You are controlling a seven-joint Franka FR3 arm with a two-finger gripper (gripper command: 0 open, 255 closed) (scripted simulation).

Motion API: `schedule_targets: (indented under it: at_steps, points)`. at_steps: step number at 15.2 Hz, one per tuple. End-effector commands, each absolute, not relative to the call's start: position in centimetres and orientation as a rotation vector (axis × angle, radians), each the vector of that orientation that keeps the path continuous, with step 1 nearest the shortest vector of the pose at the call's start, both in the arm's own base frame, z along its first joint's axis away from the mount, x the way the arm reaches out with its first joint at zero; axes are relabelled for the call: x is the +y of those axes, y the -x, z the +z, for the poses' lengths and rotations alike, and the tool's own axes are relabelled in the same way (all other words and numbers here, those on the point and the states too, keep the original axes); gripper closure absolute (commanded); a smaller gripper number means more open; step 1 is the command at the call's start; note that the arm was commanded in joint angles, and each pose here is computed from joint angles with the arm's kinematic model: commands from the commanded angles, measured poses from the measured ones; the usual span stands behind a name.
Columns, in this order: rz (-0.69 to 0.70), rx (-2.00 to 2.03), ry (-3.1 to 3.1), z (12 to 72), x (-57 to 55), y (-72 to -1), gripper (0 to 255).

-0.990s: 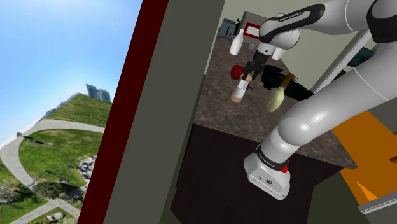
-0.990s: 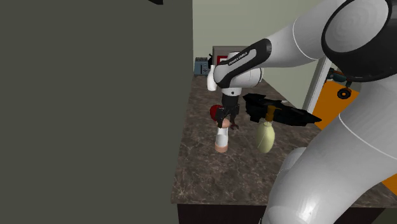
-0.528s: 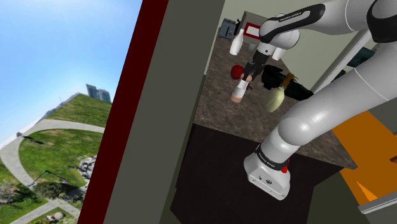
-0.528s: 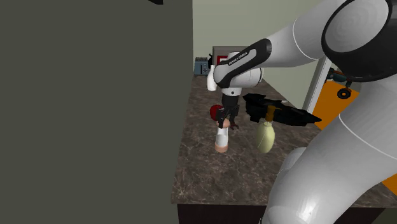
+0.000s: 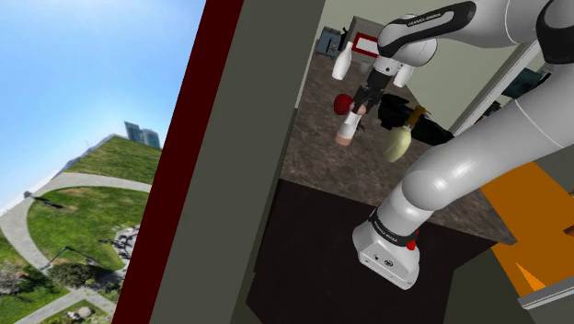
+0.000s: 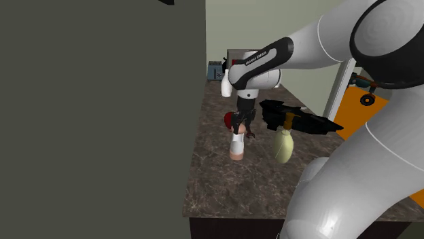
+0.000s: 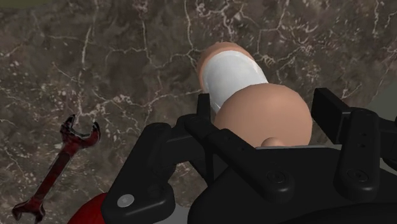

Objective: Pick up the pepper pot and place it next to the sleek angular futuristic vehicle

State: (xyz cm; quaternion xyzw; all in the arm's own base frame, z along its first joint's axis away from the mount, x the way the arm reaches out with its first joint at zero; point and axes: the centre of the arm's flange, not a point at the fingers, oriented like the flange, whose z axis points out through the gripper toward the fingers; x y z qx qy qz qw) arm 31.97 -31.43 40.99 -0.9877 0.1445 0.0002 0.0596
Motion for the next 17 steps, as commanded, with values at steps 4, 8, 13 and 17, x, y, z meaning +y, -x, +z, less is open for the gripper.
schedule_targets:
  at_steps: [4, 8, 13, 17]
  points:
    - [0.001, 0.438, 2.99, 43.6, -31.5, -31.9, 255]
    - [0.001, 0.438, 2.99, 45.7, -31.5, -31.9, 255]
    - [0.001, 0.438, 2.99, 48.3, -31.5, -31.9, 255]
    - [0.001, 0.438, 2.99, 50.4, -31.5, -31.9, 255]
